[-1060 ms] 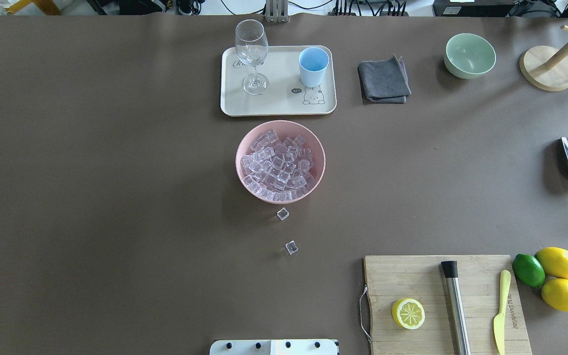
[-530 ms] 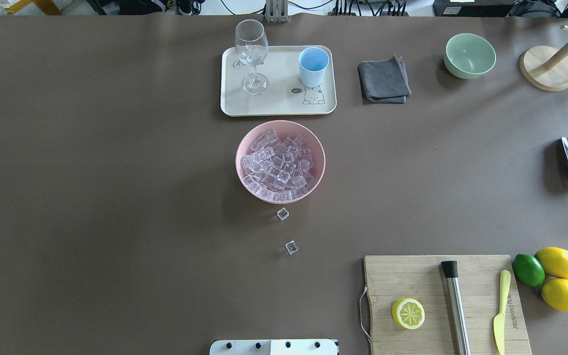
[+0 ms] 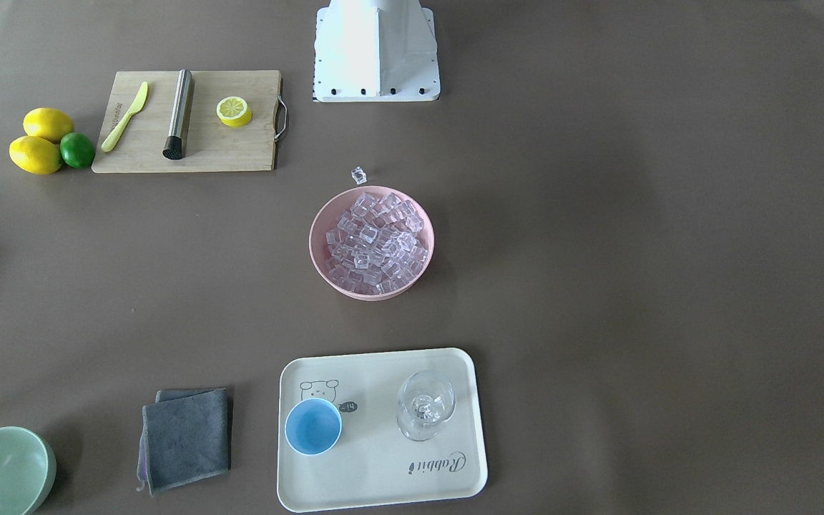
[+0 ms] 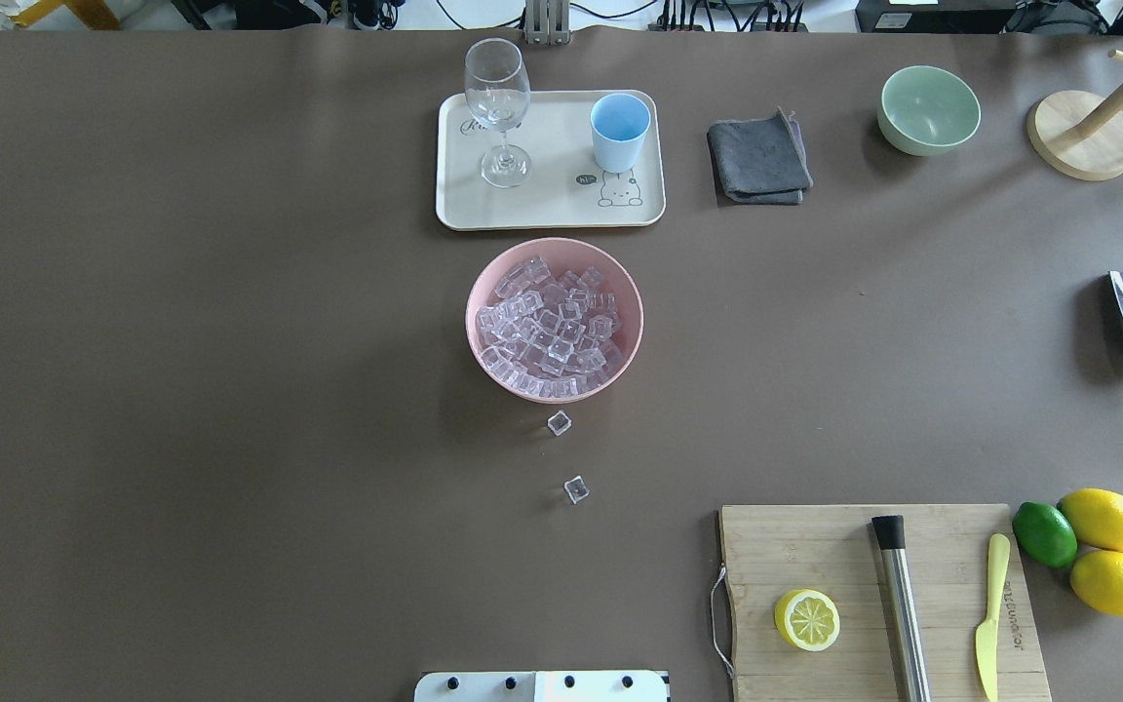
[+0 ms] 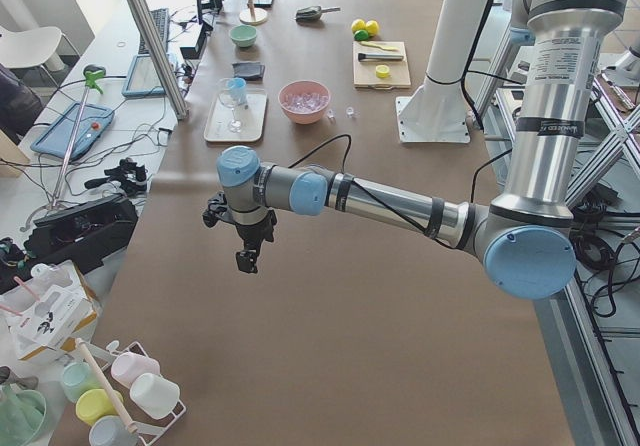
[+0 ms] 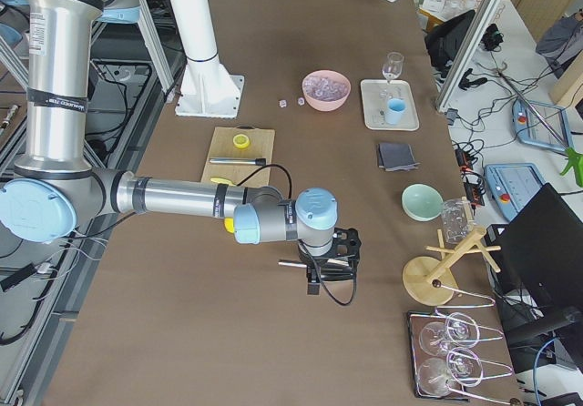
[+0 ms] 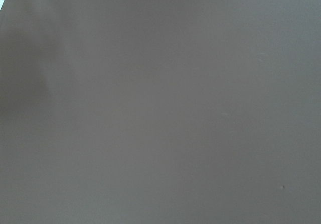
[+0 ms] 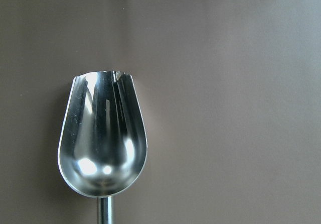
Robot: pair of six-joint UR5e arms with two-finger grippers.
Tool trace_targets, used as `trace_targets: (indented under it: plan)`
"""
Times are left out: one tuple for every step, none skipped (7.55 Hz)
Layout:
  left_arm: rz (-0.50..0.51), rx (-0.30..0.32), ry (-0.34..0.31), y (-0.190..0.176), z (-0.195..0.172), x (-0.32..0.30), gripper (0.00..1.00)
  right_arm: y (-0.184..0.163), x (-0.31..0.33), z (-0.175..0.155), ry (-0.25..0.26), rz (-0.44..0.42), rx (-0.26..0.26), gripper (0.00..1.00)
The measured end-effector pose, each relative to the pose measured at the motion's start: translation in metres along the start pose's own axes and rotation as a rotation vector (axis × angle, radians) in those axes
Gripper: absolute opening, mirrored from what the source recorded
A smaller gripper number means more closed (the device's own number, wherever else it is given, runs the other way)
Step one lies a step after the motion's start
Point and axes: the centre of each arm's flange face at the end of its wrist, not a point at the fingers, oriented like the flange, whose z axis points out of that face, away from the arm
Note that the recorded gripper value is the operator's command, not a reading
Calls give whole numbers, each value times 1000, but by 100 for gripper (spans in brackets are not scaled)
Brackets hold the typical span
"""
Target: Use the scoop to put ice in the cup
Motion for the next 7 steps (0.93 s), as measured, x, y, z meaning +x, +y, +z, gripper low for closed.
trace_targets:
  plan:
    - [9, 5, 1, -4, -2, 3, 99, 9, 3, 1, -10, 54, 56, 99]
    - [22, 16, 1, -7, -6, 8, 99, 21, 4, 2, -27, 77, 101, 99]
    - [40, 25, 2, -9, -10, 17, 99, 29, -1, 4, -54, 94, 123, 99]
    - [73, 28, 6, -12, -10, 33, 99, 34, -12, 6, -92, 124, 150, 99]
    - [119, 25, 14, -16, -6, 57, 99, 45, -22, 11, -125, 139, 175, 99]
    - [174, 20, 25, -19, -1, 85, 99, 54, -32, 19, -137, 139, 188, 99]
    - [228, 20, 37, -25, 1, 112, 99, 61, -40, 27, -133, 123, 198, 99]
